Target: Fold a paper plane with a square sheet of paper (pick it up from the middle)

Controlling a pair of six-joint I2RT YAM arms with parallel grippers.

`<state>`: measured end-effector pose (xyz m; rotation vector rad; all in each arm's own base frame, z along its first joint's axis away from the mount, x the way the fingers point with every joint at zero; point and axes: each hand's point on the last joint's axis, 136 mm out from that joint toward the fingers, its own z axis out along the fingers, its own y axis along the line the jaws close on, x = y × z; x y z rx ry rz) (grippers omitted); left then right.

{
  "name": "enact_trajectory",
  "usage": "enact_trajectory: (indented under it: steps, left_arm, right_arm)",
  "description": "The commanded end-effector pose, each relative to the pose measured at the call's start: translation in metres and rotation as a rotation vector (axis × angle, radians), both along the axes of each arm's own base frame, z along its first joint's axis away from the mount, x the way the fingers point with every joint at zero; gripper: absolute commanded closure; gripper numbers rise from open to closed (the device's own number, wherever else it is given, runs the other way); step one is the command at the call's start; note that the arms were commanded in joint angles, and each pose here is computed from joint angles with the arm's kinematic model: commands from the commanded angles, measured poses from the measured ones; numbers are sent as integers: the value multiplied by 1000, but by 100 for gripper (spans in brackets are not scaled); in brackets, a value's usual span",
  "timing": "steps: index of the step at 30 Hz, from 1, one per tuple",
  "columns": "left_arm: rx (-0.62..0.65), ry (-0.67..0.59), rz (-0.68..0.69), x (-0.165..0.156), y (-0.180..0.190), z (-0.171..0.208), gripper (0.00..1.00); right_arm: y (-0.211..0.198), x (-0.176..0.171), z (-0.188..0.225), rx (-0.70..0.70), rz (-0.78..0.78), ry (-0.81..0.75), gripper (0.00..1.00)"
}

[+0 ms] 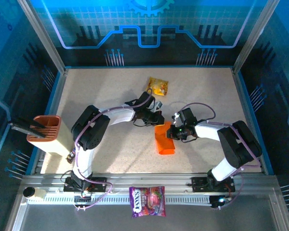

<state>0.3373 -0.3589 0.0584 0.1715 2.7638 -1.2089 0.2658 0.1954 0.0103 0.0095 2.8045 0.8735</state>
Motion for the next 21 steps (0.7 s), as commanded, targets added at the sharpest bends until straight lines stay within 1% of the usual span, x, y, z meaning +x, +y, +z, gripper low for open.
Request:
enact_trajectory:
  steps: [1,6,10,16,19,21]
  left_arm:
    - [5,35,-6,-7,8,-14,100]
    - [44,85,37,7,27,-44,100]
    - [90,89,85,22,45,-59,100]
    - [128,69,180,45,70,-59,100]
    - [164,58,208,52,77,-57,100]
    - [165,56,224,55,77,-57,100]
  right_arm:
    - [-32,-28,-31,-132,-51,129,100]
    - [-32,-28,-31,-134,-55,126,100]
    - [-32,-28,-31,-129,-55,126,100]
    - [-32,-29,-30,-129,-56,126,100]
    - [-32,-29,-31,-128,-55,127,100]
    - [-32,-29,-31,-126,-56,126,100]
